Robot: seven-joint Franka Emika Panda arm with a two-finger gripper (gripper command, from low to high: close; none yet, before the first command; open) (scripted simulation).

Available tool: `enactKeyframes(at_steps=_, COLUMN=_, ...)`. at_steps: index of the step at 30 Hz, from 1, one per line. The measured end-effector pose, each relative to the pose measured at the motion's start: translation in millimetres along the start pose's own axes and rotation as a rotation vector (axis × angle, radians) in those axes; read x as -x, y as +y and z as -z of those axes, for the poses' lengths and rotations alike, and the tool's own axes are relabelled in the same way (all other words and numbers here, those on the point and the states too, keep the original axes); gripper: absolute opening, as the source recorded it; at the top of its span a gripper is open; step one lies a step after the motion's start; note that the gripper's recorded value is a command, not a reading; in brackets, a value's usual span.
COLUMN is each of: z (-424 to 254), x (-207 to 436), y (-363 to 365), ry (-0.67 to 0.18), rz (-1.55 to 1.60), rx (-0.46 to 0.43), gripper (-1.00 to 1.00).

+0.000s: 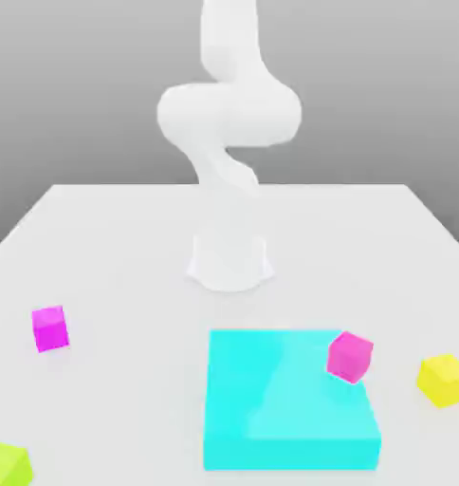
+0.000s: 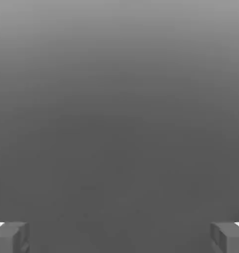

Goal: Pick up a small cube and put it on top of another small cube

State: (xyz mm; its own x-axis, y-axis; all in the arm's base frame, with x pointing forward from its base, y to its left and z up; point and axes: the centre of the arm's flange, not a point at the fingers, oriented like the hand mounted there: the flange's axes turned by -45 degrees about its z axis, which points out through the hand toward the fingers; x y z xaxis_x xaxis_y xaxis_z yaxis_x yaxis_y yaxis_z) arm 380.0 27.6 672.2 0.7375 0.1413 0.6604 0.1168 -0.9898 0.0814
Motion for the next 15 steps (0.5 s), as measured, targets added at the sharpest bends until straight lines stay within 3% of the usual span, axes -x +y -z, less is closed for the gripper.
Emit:
enactKeyframes(at_steps=7, z=-135, x=25, y=-92, ry=-0.179, rz=0.460, rx=-0.106, gripper=0.00)
enactKeyframes(at_steps=15, z=-252, x=112, y=-205, ry=-0.333, rz=0.983, rx=-0.301, gripper=0.00)
